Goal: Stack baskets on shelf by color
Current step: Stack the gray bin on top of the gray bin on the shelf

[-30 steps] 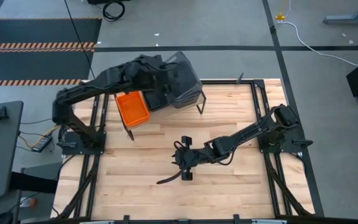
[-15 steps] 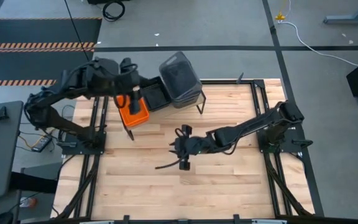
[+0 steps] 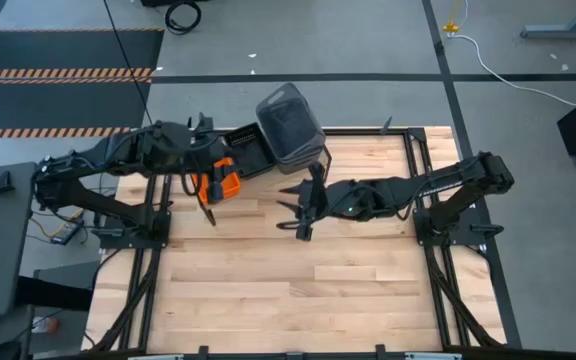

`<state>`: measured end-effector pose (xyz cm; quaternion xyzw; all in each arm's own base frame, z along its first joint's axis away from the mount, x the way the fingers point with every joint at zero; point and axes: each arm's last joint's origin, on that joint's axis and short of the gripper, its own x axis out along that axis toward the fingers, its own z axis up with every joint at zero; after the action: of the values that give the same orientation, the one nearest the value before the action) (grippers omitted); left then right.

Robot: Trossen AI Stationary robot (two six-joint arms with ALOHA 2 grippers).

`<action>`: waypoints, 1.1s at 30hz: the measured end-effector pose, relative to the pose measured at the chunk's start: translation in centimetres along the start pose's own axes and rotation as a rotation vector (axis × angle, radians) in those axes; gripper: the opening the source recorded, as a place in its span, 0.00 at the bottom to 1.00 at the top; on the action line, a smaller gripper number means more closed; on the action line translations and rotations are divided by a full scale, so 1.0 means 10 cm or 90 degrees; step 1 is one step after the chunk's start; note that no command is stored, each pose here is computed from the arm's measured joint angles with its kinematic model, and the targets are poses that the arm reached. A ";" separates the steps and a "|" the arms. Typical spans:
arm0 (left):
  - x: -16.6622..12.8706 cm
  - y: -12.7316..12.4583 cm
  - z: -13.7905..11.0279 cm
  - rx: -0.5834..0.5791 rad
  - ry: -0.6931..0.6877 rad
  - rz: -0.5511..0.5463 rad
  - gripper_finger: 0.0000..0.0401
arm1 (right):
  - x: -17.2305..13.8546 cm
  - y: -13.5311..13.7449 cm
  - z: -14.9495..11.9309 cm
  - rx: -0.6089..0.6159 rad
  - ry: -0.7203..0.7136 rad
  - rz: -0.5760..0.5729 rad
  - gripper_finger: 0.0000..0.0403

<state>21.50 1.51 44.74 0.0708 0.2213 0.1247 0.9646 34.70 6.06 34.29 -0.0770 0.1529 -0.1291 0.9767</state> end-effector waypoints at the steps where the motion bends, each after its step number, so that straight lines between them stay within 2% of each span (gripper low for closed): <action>1: 0.01 -0.02 -0.06 -0.009 -0.008 -0.002 0.29 | -0.01 -0.04 0.01 0.000 -0.002 -0.006 0.31; 7: 0.03 -0.23 -0.47 -0.056 -0.081 -0.046 0.29 | 0.05 -0.11 0.01 0.009 -0.004 -0.022 0.31; 16: 0.23 -0.71 -1.29 -0.103 -0.104 -0.153 0.29 | 0.21 -0.16 0.03 -0.022 -0.058 -0.040 0.31; 19: 0.22 -0.76 -1.35 -0.107 -0.122 -0.158 0.29 | 0.22 -0.17 0.07 -0.021 -0.085 -0.047 0.31; 27: 0.13 -0.83 -1.31 -0.103 -0.159 -0.160 0.29 | 0.26 -0.25 0.12 -0.019 -0.121 -0.066 0.31; 33: 0.14 -0.89 -1.37 -0.104 -0.153 -0.122 0.29 | 0.28 -0.33 0.14 -0.035 -0.134 -0.073 0.31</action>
<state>18.46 -5.50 30.26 -0.0148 0.0993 0.0406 0.9941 36.95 2.31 35.45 -0.1258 0.0483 -0.1720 0.9758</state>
